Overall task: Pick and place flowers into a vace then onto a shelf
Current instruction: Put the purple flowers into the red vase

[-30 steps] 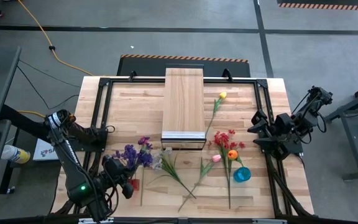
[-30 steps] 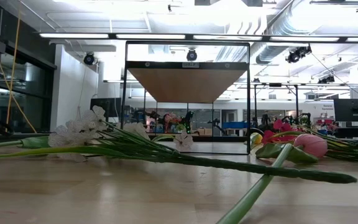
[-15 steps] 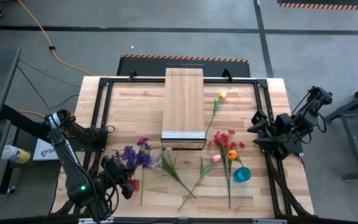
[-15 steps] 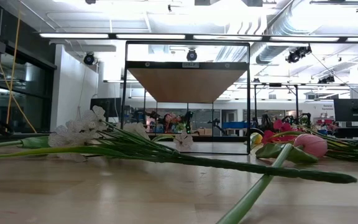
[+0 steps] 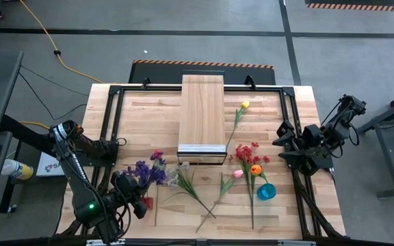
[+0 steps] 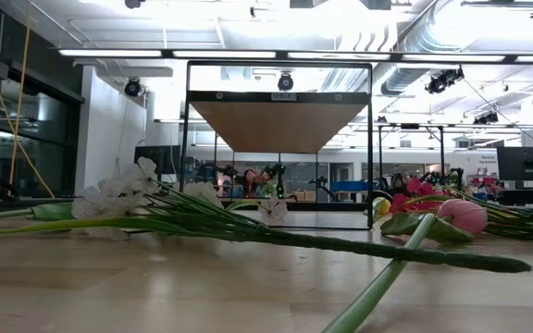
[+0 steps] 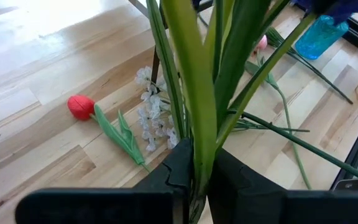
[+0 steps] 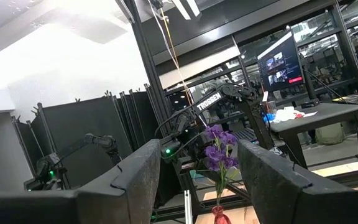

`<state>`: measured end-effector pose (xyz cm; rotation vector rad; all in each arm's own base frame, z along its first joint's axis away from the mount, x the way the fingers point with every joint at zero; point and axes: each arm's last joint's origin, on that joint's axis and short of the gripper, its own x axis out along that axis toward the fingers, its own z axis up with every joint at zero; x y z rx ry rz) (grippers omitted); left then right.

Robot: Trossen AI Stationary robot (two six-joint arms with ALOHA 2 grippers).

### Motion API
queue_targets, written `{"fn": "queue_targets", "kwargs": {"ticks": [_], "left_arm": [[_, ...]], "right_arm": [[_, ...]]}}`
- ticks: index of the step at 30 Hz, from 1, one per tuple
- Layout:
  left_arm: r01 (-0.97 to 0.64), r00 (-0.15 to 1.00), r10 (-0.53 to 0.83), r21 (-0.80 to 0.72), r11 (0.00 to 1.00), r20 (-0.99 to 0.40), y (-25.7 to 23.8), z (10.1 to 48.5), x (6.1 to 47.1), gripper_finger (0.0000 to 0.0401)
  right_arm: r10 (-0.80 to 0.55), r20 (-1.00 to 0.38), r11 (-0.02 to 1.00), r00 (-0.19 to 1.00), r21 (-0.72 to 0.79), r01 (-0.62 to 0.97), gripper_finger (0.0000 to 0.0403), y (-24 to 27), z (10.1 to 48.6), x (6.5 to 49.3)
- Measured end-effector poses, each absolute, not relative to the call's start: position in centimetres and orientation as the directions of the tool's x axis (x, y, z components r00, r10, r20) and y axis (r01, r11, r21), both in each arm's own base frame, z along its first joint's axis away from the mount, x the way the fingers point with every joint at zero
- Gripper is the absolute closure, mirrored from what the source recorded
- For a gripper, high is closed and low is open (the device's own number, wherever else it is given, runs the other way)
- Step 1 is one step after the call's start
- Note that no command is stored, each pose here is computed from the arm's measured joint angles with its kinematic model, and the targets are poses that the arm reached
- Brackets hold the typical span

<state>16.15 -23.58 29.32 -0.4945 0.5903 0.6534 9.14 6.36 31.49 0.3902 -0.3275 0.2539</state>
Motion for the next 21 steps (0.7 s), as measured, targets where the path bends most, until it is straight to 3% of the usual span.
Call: {"fn": "queue_targets", "kwargs": {"ticks": [21], "left_arm": [[-0.682,0.644,0.414,-0.238,0.692,-0.643,-23.58,29.32,16.16,0.0331]], "right_arm": [[0.18,0.352,0.897,0.919,0.325,-0.3,0.0194,6.38,31.41,9.17]]}}
